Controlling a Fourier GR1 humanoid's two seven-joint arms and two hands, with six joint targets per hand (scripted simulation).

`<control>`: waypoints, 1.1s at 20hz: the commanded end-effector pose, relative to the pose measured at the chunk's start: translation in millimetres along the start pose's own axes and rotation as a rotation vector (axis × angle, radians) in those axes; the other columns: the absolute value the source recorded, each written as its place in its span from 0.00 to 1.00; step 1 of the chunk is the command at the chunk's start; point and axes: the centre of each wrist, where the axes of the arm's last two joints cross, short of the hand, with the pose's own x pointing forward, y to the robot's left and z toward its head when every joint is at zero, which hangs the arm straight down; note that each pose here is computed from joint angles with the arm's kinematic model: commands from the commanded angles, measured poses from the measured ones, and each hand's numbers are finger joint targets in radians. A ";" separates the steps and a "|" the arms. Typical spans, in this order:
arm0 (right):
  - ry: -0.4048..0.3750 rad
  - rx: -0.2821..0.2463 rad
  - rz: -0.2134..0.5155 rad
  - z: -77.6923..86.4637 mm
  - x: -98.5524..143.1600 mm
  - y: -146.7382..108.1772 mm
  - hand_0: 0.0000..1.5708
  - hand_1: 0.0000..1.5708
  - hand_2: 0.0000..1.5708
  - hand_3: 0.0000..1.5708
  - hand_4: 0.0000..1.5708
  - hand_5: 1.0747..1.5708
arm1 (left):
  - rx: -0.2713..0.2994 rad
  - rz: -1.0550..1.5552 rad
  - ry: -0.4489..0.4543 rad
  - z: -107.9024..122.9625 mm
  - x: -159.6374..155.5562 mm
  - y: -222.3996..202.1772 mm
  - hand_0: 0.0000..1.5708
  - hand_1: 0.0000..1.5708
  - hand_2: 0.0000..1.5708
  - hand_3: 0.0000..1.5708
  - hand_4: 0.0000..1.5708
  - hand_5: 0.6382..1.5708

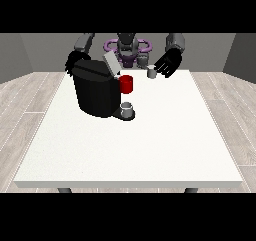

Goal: Insert the coffee pod into the coffee machine and close the lid

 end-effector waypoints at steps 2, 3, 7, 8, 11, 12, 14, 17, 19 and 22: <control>-0.029 0.022 0.008 -1.3 8.2 15.9 0.00 0.00 0.00 0.00 0.31 1.00 | 0.076 -0.021 -0.018 -15.7 30.1 50.3 0.68 0.68 0.78 0.78 0.33 1.00; -0.037 0.042 0.026 -0.6 15.4 18.3 0.00 0.00 0.00 0.00 0.32 1.00 | 0.101 -0.020 -0.007 -10.4 17.8 51.9 0.65 0.65 0.77 0.78 0.32 1.00; -0.069 0.056 0.022 -10.6 32.8 17.3 0.00 0.00 0.00 0.00 0.33 1.00 | 0.140 0.010 -0.009 -23.4 44.6 68.8 0.77 0.77 0.79 0.76 0.31 1.00; -0.052 0.018 0.021 -4.6 16.9 8.8 0.00 0.00 0.00 0.00 0.32 1.00 | 0.133 0.022 0.004 -26.6 51.1 59.8 0.79 0.79 0.80 0.76 0.30 1.00; -0.072 0.032 0.018 -15.7 39.8 22.3 0.00 0.00 0.00 0.00 0.35 1.00 | 0.149 -0.007 -0.036 -29.6 63.5 81.6 0.80 0.80 0.84 0.80 0.31 1.00; -0.094 0.020 0.024 -6.0 22.7 22.5 0.00 0.00 0.00 0.00 0.34 1.00 | 0.138 0.009 -0.065 -32.2 68.6 74.7 0.80 0.80 0.84 0.80 0.33 1.00; -0.107 0.042 0.028 -16.8 51.3 12.7 0.00 0.00 0.00 0.00 0.33 1.00 | 0.160 -0.015 -0.041 -27.0 57.6 89.8 0.81 0.81 0.85 0.81 0.33 1.00; -0.123 0.054 0.026 -16.3 44.5 26.8 0.00 0.00 0.00 0.00 0.31 1.00 | 0.167 -0.004 -0.044 -37.3 88.8 101.1 0.82 0.82 0.83 0.78 0.32 1.00; -0.164 0.035 0.026 -16.4 48.5 22.0 0.00 0.00 0.00 0.00 0.34 1.00 | 0.220 -0.037 -0.072 -28.0 75.8 119.9 0.81 0.81 0.83 0.79 0.31 1.00; -0.104 0.024 0.032 -11.8 41.3 20.1 0.00 0.00 0.00 0.00 0.31 1.00 | 0.154 -0.008 -0.052 -36.4 77.8 89.7 0.83 0.83 0.85 0.79 0.31 1.00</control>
